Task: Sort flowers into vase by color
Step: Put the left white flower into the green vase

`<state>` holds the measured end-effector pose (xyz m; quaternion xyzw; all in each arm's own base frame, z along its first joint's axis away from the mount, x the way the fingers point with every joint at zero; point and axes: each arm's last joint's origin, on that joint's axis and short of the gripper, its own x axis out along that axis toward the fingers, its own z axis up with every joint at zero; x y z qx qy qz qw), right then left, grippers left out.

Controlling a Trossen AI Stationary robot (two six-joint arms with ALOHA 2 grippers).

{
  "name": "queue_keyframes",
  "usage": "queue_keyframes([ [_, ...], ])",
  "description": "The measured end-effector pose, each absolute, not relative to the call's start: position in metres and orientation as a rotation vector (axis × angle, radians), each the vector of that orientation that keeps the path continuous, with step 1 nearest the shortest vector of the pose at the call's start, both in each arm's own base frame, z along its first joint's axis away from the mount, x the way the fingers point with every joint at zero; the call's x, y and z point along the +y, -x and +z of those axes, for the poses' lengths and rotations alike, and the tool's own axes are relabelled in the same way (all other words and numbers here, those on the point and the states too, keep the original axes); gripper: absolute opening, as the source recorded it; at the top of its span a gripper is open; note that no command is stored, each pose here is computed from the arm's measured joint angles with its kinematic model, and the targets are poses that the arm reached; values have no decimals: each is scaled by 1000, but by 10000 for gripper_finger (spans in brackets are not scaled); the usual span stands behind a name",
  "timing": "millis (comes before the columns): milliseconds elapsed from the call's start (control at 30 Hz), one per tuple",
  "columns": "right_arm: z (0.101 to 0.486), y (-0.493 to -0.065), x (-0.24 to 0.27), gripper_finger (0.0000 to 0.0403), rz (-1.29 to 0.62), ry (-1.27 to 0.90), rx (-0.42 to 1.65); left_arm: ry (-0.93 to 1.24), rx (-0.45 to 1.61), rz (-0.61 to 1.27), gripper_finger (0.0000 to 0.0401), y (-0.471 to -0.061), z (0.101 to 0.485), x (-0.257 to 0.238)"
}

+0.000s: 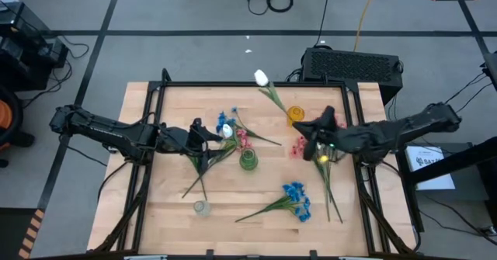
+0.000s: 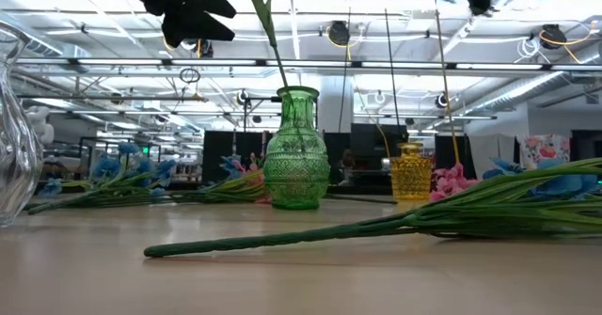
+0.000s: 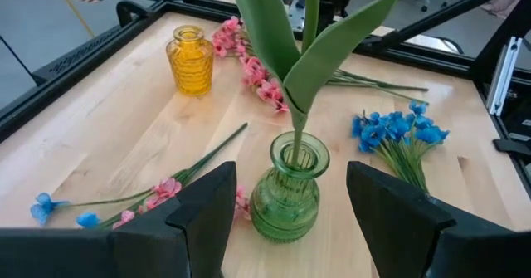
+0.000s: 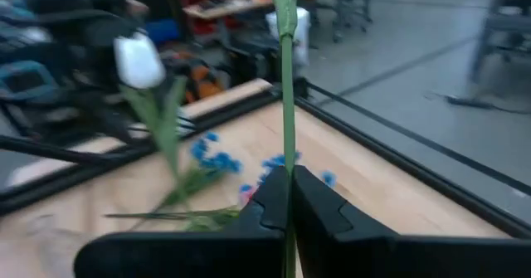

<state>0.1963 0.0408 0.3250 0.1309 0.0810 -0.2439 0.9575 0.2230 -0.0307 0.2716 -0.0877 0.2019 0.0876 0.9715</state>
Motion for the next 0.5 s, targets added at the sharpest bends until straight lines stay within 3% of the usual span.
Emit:
queue_keyframes([
  [167, 308, -174, 49, 0, -369, -329, 31, 210, 454, 180, 238, -214, 271, -32],
  [367, 288, -168, 55, 0, -33, -368, -355, 261, 396, 132, 238, -197, 284, -40],
  [500, 284, -163, 53, 0, 50, -346, -557, 250, 307, 49, 238, -192, 296, -52],
])
